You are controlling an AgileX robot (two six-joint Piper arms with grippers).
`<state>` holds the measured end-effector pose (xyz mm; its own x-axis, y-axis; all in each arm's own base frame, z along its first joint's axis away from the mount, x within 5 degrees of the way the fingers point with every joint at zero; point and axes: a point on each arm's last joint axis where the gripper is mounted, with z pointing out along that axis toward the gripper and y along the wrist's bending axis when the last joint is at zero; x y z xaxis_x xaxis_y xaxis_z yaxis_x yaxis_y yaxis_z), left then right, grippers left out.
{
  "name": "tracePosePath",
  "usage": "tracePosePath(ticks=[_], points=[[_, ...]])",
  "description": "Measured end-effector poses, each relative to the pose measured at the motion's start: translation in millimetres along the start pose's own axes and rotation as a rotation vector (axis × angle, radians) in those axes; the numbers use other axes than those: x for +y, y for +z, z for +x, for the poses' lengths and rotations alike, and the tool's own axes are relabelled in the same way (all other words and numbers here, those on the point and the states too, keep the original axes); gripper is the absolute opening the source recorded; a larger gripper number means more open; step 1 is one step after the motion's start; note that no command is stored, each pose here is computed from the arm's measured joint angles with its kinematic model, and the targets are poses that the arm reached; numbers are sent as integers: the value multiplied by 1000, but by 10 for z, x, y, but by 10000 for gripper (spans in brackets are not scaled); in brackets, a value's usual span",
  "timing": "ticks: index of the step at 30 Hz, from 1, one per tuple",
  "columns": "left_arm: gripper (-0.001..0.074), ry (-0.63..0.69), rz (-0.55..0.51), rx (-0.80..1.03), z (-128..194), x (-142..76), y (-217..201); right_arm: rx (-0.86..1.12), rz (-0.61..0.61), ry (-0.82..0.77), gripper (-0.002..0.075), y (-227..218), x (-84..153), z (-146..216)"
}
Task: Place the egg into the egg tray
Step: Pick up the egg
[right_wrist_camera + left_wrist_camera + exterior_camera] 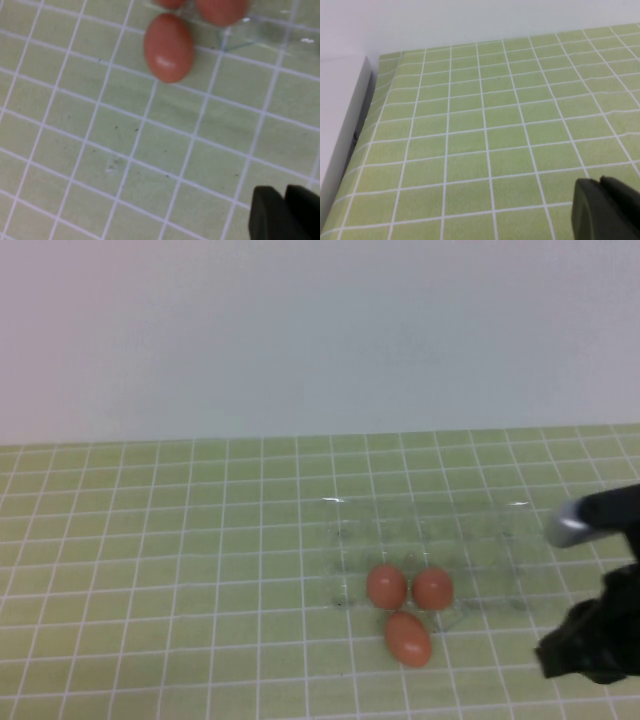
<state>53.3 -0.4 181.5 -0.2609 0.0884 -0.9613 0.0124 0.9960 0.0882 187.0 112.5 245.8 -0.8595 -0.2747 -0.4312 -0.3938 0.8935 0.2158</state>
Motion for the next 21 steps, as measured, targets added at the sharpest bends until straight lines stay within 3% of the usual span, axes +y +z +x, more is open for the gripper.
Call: tracePosePath(ticks=[2,10,14,21], points=[[-2,0,0,0,0,0,0,94,-20,-41,116,166,140,-205],[-2,0,0,0,0,0,0,354,-32,-122,525,1043,483,-812],[-2,0,0,0,0,0,0,364,-38,-139,590,1261,569,-999],[-2,0,0,0,0,0,0,384,-29,-143,607,1456,581,-1081]])
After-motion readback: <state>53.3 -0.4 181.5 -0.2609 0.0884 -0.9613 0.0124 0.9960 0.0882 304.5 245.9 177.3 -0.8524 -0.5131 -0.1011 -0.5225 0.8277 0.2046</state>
